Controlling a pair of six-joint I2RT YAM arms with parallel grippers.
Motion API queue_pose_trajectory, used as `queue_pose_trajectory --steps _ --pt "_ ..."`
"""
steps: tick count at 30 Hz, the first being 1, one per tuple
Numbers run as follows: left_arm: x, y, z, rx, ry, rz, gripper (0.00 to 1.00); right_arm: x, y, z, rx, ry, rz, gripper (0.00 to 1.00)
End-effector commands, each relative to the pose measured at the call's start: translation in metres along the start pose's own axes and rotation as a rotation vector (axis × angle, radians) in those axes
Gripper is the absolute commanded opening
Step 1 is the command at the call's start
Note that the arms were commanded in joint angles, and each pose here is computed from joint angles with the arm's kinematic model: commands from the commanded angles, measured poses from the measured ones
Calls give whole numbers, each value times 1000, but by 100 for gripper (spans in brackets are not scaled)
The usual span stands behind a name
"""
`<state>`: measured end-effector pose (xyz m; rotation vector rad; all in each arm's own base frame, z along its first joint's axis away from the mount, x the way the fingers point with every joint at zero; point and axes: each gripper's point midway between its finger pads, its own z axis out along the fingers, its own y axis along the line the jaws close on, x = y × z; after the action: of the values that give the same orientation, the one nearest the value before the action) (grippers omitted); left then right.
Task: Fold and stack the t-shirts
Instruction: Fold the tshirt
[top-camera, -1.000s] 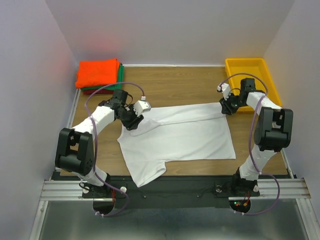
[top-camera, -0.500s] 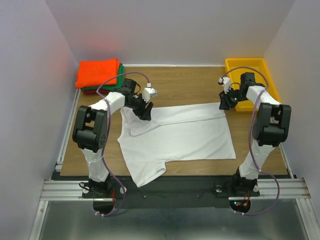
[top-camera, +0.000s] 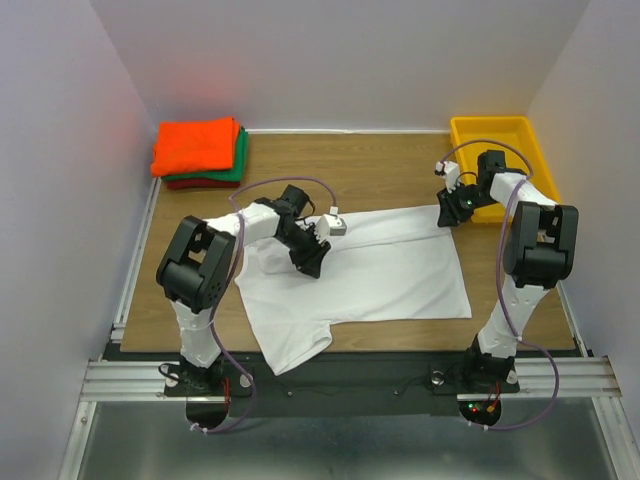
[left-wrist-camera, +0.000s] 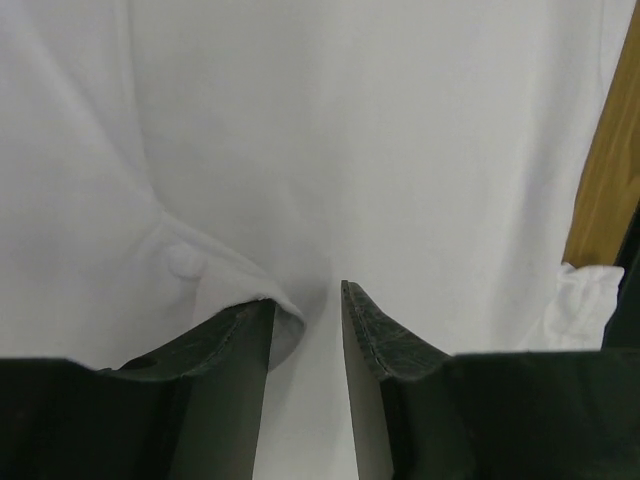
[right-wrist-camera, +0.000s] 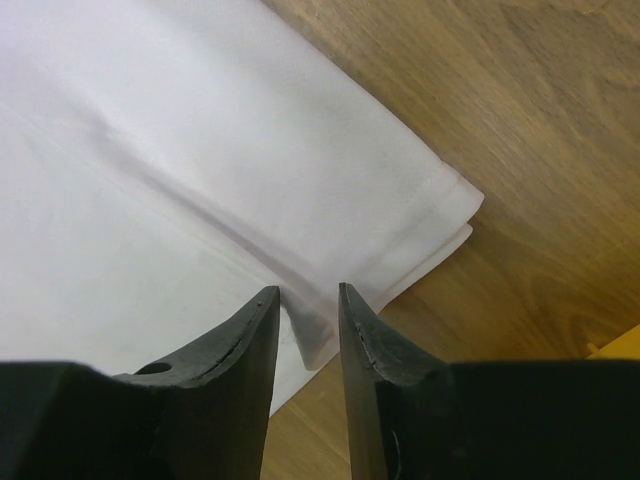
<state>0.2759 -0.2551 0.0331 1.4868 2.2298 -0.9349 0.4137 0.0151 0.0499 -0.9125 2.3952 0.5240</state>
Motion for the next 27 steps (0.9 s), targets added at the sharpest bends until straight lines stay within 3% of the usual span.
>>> queue_pose_trajectory --steps 1,4,10,16,21,27 --pt "-14 -9 -42 -151 -29 109 47 -9 1 -16 27 -12 -24 36" --pt "-25 -11 -65 -241 -60 178 53 -11 3 -20 25 -18 -27 35" --pt "-33 -33 -88 -232 -67 268 53 -28 1 -23 13 -62 -9 33" --pt "-33 -3 -79 -301 -82 179 54 -40 1 -17 -4 -80 12 33" --pt "-62 29 -74 -359 -175 90 54 -32 0 -1 -2 -30 33 32" --pt "-77 49 -53 -280 -164 57 58 -23 -4 16 11 24 70 36"
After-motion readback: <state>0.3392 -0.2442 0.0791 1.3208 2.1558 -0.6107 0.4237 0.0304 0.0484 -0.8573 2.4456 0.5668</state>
